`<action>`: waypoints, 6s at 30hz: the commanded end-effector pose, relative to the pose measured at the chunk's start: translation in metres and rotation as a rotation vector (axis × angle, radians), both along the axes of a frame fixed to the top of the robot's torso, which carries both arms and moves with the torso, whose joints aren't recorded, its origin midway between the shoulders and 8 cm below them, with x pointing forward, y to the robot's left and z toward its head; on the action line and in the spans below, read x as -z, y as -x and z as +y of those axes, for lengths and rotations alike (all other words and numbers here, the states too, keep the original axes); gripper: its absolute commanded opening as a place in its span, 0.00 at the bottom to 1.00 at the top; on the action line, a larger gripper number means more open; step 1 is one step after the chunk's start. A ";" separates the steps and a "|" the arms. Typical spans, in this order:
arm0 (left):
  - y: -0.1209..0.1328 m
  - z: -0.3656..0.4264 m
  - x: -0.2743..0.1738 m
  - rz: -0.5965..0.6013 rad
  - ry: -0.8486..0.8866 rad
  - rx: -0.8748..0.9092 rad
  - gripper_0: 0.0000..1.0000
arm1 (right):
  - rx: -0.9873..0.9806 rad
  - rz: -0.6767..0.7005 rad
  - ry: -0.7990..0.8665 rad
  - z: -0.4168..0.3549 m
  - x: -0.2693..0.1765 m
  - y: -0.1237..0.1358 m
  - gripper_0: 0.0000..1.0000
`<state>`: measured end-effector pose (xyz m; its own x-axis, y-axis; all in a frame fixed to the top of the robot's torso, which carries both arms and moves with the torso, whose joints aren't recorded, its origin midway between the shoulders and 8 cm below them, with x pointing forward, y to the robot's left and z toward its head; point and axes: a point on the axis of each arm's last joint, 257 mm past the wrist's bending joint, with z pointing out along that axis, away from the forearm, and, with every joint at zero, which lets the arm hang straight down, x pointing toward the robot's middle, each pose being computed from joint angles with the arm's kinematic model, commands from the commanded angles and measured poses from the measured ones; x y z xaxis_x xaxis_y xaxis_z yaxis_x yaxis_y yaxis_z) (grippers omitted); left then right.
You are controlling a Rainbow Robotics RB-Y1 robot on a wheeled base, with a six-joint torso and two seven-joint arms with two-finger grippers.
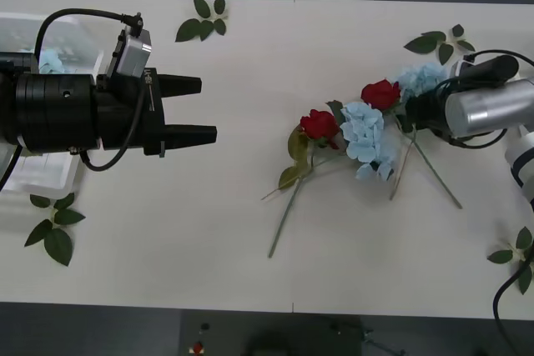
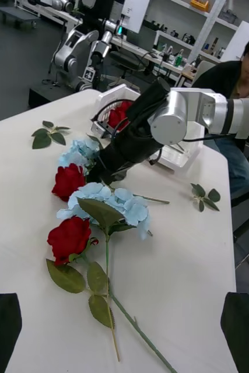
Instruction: Put the red flowers into the right box and the blue flowers into the left box
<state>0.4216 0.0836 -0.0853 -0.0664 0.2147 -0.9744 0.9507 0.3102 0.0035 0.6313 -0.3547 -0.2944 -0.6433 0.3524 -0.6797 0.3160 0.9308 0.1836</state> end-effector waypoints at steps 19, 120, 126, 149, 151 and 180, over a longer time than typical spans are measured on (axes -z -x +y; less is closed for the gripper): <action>0.004 -0.001 -0.014 -0.037 -0.021 0.018 1.00 | -0.123 -0.157 -0.100 -0.006 -0.129 -0.022 0.00; -0.044 0.135 -0.005 0.240 0.083 -0.276 0.00 | -1.090 -0.946 -0.776 0.389 -0.355 0.151 0.97; -0.014 0.260 0.020 0.309 -0.083 -0.487 0.00 | -1.093 -0.943 -0.772 0.387 -0.357 0.151 1.00; 0.033 0.548 0.069 0.272 -0.886 -0.922 0.06 | -0.524 0.259 -0.212 0.125 -0.129 0.072 1.00; 0.032 0.552 0.069 0.262 -0.905 -0.929 0.28 | -0.486 0.297 -0.171 0.109 -0.134 0.073 1.00; -0.049 0.214 -0.029 0.073 -0.208 -0.479 0.56 | -0.391 0.365 0.178 0.066 -0.070 0.053 1.00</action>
<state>0.4602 0.3396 -0.0543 -0.3124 0.3829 -0.8694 0.6747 0.7337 0.0807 0.5667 -0.3094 -0.2343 -0.9216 -0.0465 -0.3853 -0.0275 0.9981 -0.0548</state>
